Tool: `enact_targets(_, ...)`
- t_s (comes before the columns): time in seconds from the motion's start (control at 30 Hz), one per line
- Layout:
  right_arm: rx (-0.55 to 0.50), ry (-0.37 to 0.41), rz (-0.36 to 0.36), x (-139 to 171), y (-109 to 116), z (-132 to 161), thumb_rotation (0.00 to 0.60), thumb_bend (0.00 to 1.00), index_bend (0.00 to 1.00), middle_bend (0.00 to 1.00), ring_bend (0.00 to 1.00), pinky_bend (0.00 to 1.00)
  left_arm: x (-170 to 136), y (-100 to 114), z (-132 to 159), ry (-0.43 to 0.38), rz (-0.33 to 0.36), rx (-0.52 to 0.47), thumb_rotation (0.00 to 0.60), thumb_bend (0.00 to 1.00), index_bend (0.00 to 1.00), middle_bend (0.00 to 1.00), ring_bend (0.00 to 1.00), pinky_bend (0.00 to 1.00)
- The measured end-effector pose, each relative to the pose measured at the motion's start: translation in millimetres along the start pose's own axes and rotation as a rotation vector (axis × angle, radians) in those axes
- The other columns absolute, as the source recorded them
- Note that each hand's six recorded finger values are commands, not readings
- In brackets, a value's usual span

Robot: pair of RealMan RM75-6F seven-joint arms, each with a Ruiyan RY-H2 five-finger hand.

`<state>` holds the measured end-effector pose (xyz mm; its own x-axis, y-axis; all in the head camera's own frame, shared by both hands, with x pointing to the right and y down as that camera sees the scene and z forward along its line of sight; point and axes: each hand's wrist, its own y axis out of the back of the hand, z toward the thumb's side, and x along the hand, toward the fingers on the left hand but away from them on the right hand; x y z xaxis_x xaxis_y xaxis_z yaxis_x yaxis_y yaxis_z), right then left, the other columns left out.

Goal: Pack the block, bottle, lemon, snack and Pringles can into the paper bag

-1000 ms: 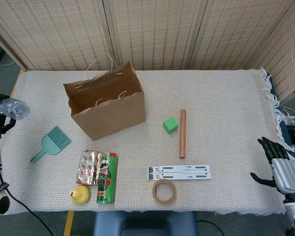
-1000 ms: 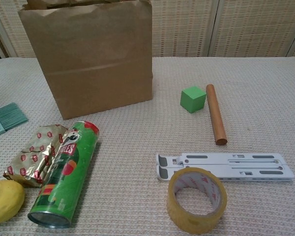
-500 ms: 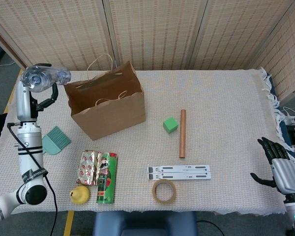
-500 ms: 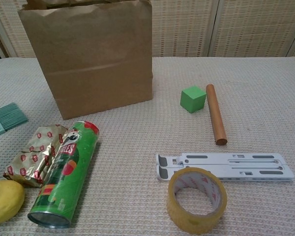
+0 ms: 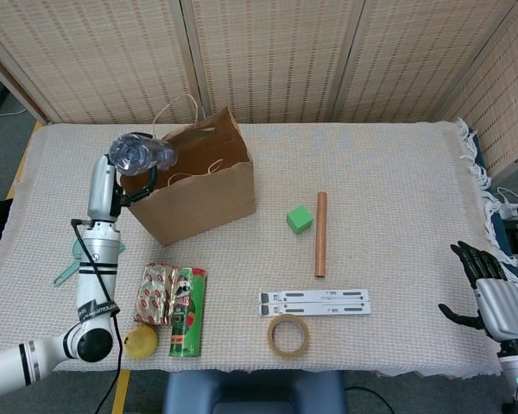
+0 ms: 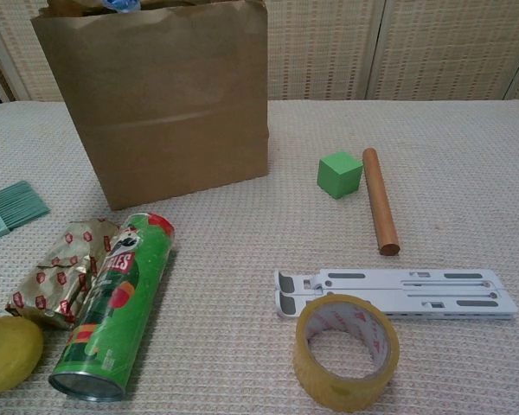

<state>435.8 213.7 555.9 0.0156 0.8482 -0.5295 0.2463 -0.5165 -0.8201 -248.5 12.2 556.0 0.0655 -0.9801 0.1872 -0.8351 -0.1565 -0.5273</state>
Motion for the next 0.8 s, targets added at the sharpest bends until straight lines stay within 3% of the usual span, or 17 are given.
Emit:
enact_targets(0.1,0.002,-0.002,0.002,-0.2,0.3,-0.6,0.6,0.09,0.0,0.0,0.0,0.04,-0.9,-20.4,-6.5,0.01,-0.098,0.075,0.6,0.4,0.04,0.05,0.03,0.22)
enact_targets(0.13,0.001,-0.002,0.002,-0.2,0.4,-0.6,0.6,0.09,0.0,0.0,0.0,0.04,-1.8,-26.7,-8.4,0.012,-0.132,0.105,0.6,0.39,0.01,0.01,0.01,0.18)
enact_targets(0.23,0.0,-0.002,0.003,-0.3,0.6,-0.6,0.6,0.09,0.0,0.0,0.0,0.04,-5.3,-41.1,-15.7,0.024,-0.213,0.181,0.6,0.37,0.0,0.0,0.0,0.09)
enact_targets(0.53,0.004,0.001,0.006,-0.2,0.0,-0.1,0.6,0.09,0.0,0.0,0.0,0.04,-2.2,-26.6,-21.4,0.061,-0.214,0.188,0.6,0.38,0.0,0.0,0.0,0.09)
enact_targets(0.63,0.004,0.001,0.003,0.5,0.5,-0.3,0.6,0.09,0.0,0.0,0.0,0.04,-4.8,-16.5,-23.6,0.07,-0.193,0.185,0.6,0.46,0.04,0.03,0.05,0.22)
enact_targets(0.73,0.003,0.001,0.003,0.6,0.5,-0.5,0.6,0.09,0.0,0.0,0.0,0.04,-8.4,-1.6,-24.4,0.067,-0.144,0.184,0.6,0.54,0.34,0.33,0.31,0.51)
enact_targets(0.8,0.003,0.0,0.003,0.6,0.3,-0.5,0.6,0.09,0.0,0.0,0.0,0.04,-13.0,13.9,-24.9,0.055,-0.091,0.19,0.6,0.57,0.5,0.52,0.47,0.64)
